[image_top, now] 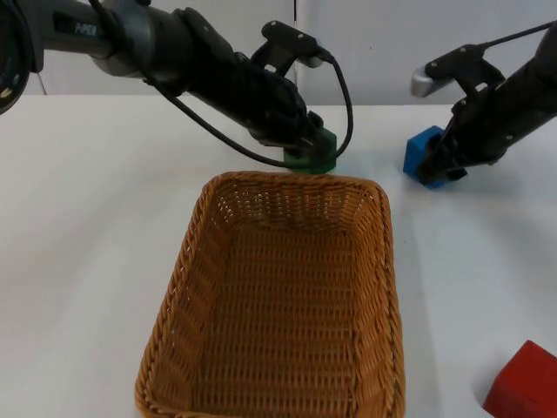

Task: Pick up one cube with each hand and place exactly two cubes into the same basket, leaving the remaining cube outside.

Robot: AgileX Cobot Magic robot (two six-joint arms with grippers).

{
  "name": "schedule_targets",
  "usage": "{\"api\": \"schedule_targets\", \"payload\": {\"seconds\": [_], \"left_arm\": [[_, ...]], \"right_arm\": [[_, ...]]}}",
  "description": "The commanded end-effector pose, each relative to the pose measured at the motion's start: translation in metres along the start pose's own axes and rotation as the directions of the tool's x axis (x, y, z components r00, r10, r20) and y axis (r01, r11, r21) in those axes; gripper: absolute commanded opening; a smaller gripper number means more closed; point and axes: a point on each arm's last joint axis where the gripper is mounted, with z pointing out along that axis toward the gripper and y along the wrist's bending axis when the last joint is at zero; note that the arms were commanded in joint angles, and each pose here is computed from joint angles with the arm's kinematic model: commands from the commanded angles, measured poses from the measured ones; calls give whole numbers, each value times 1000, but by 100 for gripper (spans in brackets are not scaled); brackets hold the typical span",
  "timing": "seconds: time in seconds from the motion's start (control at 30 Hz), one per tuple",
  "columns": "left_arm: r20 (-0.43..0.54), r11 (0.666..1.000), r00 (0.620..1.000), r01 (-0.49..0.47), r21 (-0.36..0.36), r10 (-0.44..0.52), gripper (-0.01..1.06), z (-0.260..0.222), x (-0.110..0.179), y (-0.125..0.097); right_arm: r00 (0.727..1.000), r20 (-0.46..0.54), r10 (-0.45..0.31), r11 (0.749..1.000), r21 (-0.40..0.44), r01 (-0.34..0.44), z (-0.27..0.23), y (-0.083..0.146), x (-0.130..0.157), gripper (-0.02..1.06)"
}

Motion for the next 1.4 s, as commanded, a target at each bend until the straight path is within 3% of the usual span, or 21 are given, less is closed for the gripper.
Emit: {"api": "schedule_targets", "payload": {"seconds": [0.0, 0.27, 0.47, 0.7, 1.0, 1.37], "left_arm": [[39, 1000, 999, 18, -15, -17, 0, -4, -10, -1], [91, 1000, 996, -6, -13, 8, 0, -32, -38, -2], [133, 999, 990, -45, 21, 42, 0, -73, -71, -10], [140, 998, 989, -52, 35, 46, 0, -104, -90, -16], [66, 1000, 998, -2, 9, 2, 0, -140, -103, -20], [-12, 998, 999, 47, 49, -47, 0, -160, -105, -29]], "right_arm": [[999, 46, -9, 1000, 26, 7, -14, -2, -13, 0], [991, 132, -27, 998, 65, 19, -56, -8, -40, 0], [970, 238, -45, 995, 101, 21, -119, -9, -70, 0], [951, 307, -31, 994, 105, -1, -168, -6, -86, 0], [925, 380, -21, 995, 97, -17, -231, 3, -99, 0], [940, 336, 55, 998, 20, -66, -236, 9, -94, 0]]}}
